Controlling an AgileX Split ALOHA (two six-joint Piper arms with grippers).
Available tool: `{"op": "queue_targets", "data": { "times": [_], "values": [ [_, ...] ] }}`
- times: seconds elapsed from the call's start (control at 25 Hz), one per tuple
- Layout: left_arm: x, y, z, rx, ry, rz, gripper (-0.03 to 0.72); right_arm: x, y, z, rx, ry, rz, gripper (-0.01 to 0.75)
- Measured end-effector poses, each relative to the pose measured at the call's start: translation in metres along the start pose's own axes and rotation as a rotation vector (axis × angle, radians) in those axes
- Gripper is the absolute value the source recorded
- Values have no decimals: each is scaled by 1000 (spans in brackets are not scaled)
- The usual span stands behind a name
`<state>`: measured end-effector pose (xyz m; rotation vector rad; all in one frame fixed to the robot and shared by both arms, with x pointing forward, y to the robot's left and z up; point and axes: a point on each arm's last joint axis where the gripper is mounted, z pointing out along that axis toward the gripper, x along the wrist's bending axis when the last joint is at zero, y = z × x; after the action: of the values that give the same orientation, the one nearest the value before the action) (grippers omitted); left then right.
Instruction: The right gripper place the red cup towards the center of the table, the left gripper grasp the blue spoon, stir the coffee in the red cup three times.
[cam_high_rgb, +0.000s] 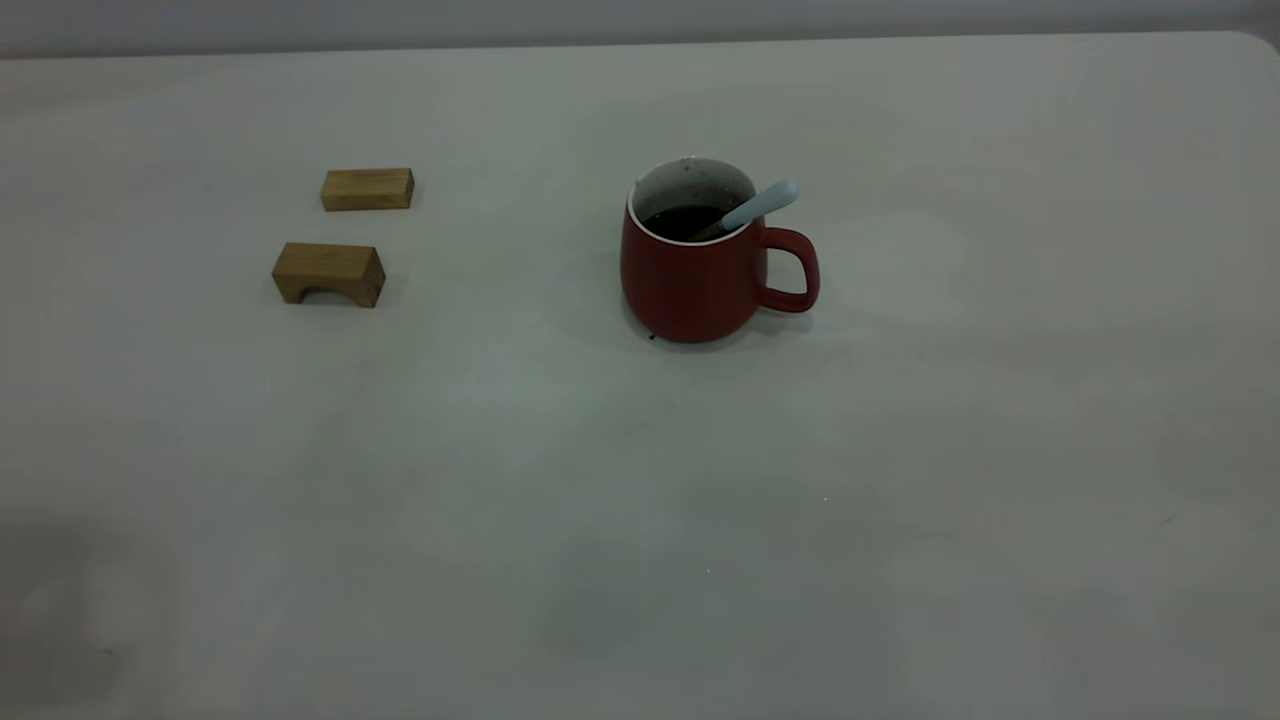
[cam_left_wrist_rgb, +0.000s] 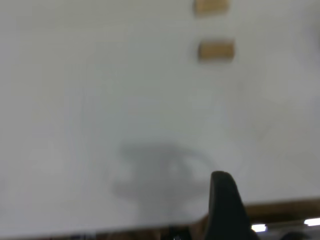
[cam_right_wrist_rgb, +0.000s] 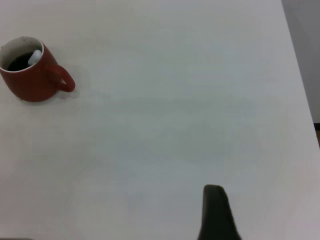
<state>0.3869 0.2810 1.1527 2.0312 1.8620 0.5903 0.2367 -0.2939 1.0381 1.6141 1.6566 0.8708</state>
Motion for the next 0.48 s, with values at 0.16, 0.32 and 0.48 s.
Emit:
{"op": "queue_targets", "data": {
  "times": [0.16,0.32,0.48],
  "values": [
    [13,-64,10,27,26,-92,527,0,0,0,0,0,0,545],
    [15,-118,19,2,46,-149,527,0,0,0,0,0,0,545],
    [13,-155,28,-59,54,-188,527,0,0,0,0,0,0,545]
  ]
}}
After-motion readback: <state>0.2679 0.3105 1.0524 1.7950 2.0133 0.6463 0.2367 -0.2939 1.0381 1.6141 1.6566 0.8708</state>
